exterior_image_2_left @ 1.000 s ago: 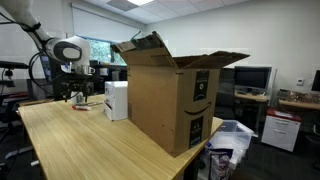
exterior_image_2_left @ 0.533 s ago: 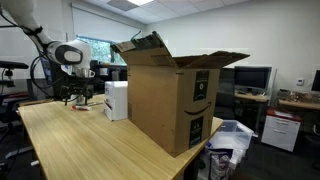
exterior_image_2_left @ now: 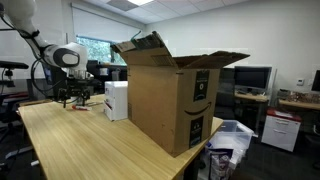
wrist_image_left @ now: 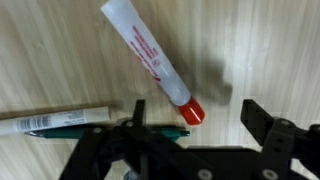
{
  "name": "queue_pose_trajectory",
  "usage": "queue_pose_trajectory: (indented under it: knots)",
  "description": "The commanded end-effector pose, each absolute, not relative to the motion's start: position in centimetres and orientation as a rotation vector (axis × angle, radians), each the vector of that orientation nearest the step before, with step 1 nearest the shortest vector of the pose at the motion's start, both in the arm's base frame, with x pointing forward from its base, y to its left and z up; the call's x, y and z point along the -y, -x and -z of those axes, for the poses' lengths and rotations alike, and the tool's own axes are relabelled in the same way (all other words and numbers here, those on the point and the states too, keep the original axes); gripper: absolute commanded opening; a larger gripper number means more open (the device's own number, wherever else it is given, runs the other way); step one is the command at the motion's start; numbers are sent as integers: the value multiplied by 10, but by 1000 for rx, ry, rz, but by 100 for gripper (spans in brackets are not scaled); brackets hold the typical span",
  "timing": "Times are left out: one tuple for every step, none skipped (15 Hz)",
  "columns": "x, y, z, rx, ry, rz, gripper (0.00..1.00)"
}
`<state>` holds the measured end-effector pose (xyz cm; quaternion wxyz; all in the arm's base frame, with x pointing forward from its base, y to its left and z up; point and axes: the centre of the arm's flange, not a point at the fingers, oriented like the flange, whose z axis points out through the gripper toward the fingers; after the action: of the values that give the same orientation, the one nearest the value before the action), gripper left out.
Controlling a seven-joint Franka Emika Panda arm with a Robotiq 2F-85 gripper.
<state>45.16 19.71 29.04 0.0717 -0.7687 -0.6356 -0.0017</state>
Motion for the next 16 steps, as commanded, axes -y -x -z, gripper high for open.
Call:
queue_pose_trajectory:
  knots:
    - [-200,-449,-287,1987,2272,42,71]
    - [-200,-448,-287,1989,2269,44,64]
    - [-201,-448,-287,1992,2266,48,59]
    - [-201,-448,-287,1996,2263,50,51]
    - [-201,-449,-287,1997,2261,56,45]
    - [-200,-449,-288,1998,2261,63,41]
    - [-200,-450,-288,2001,2262,72,35]
    - [-200,-450,-289,2002,2264,80,30]
    - [-199,-450,-289,2002,2265,89,24]
    - [-199,-451,-289,2001,2267,97,18]
    - [-199,-451,-289,2001,2268,101,14]
    - [-200,-451,-290,2004,2272,103,8]
    - [-200,-451,-291,2001,2271,105,5]
    - [-200,-450,-292,1998,2272,104,4]
    - [-201,-450,-293,1998,2273,107,5]
    - [-202,-450,-296,1987,2275,108,7]
